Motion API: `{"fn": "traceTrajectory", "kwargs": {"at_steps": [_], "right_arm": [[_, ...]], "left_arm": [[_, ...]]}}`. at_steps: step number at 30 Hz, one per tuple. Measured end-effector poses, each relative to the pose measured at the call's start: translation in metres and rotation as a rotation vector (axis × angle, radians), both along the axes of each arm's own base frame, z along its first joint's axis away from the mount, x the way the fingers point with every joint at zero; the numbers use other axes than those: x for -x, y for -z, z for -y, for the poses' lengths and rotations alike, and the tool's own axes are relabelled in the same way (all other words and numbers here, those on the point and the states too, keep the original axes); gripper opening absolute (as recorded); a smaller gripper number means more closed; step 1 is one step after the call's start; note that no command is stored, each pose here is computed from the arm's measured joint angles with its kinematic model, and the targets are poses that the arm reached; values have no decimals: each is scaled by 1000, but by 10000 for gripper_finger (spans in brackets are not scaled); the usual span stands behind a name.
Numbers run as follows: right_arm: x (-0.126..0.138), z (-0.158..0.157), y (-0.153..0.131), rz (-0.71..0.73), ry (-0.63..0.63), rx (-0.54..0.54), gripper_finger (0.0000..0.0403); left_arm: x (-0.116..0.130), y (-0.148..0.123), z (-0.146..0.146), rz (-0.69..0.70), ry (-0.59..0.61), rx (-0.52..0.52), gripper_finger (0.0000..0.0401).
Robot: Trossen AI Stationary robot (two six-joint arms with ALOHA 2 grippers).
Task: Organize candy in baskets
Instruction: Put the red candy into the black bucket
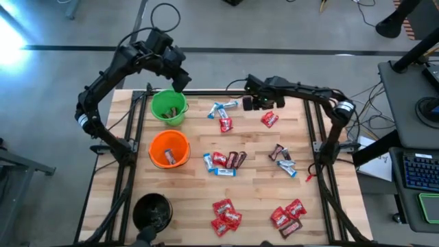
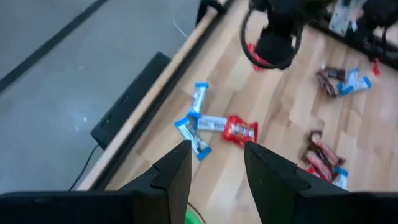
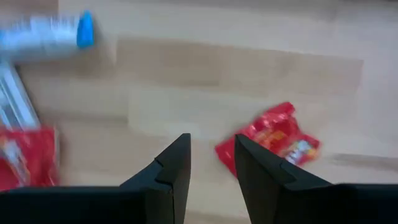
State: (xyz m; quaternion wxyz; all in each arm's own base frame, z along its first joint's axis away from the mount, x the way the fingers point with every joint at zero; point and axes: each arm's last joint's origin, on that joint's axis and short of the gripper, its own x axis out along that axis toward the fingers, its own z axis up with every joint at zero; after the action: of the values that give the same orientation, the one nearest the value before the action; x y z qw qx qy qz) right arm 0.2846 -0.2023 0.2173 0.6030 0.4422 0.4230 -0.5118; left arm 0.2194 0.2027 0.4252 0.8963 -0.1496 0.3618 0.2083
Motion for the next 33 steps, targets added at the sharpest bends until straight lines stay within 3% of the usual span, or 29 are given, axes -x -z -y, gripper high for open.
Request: {"fn": "traceTrajectory", "kwargs": {"at_steps": [2, 9, 15, 33], "right_arm": [[5, -2, 8, 48, 70, 0, 112], [25, -15, 22, 19, 169, -44, 125], [35, -25, 14, 14, 172, -45, 137], [48, -35, 39, -34, 218, -77, 184]], "left_arm": [[1, -2, -4, 26, -27, -4, 130], [8, -5, -14, 55, -78, -21, 130], [16, -5, -22, 51, -101, -35, 130], [21, -5, -26, 44, -104, -54, 130]]}}
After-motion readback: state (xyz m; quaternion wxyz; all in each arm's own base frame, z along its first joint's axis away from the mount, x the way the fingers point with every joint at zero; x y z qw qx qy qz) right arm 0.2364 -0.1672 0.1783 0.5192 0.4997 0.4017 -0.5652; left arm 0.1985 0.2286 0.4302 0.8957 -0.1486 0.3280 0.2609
